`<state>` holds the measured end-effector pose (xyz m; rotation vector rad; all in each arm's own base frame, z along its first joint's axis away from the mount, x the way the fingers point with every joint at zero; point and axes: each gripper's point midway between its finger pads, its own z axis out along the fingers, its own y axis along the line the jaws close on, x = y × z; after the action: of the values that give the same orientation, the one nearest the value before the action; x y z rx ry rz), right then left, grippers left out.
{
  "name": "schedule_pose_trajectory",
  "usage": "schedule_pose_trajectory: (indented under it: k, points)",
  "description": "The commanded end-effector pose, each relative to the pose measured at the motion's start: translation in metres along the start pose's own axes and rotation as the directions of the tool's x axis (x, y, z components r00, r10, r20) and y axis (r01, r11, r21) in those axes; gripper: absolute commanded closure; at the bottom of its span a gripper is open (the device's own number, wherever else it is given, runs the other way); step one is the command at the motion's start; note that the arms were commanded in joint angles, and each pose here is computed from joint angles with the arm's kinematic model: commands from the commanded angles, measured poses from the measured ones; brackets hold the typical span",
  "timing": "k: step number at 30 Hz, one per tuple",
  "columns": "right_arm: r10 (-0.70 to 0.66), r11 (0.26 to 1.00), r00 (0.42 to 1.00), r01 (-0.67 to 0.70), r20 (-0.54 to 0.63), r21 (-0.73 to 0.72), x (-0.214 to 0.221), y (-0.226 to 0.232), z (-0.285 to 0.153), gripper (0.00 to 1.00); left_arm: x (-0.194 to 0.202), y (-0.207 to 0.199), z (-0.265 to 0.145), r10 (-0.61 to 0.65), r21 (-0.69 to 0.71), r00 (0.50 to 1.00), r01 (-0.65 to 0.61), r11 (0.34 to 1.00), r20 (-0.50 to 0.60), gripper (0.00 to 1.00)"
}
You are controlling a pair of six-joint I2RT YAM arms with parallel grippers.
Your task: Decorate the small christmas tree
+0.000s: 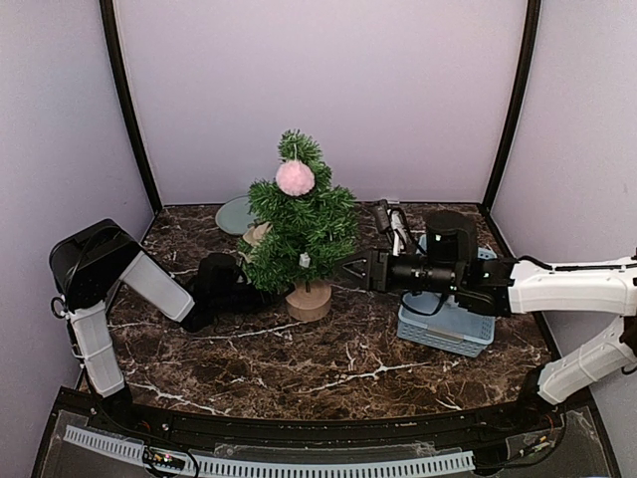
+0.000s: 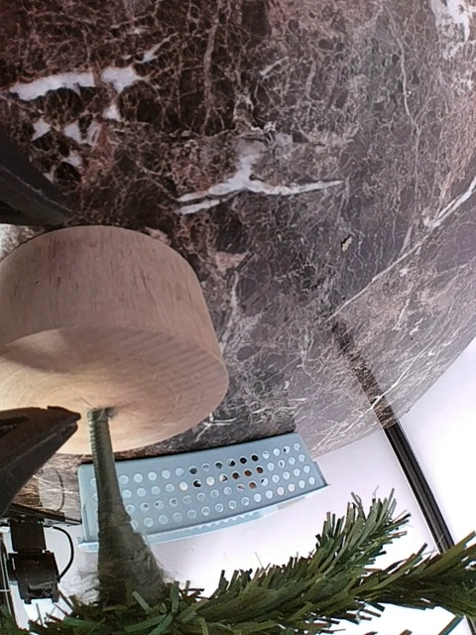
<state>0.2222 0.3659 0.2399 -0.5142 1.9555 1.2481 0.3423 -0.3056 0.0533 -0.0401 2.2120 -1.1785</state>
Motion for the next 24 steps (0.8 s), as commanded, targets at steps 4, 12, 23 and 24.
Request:
schedule_pose_trajectory:
  k: [4,12,23,24]
  points:
    - [-0.016,1.0,0.999,0.016,0.047,0.003,-0.02,0.006,0.015,0.67,-0.01,-0.01,0.002,0.02,0.024,0.999,-0.021,1.0,0.027,0.36]
    - [0.026,0.992,0.998,-0.033,0.053,0.124,-0.017,-0.019,0.017,0.64,-0.012,-0.01,0.002,0.021,0.021,0.999,-0.022,1.0,0.032,0.36]
    - [0.031,0.995,0.995,-0.041,0.099,0.094,-0.027,-0.012,0.016,0.87,-0.014,-0.01,0.003,0.022,0.02,0.999,-0.022,1.0,0.033,0.36]
    - [0.033,0.995,0.995,-0.042,0.096,0.094,-0.026,-0.013,0.016,0.91,-0.013,-0.01,0.003,0.02,0.02,0.999,-0.021,1.0,0.032,0.36]
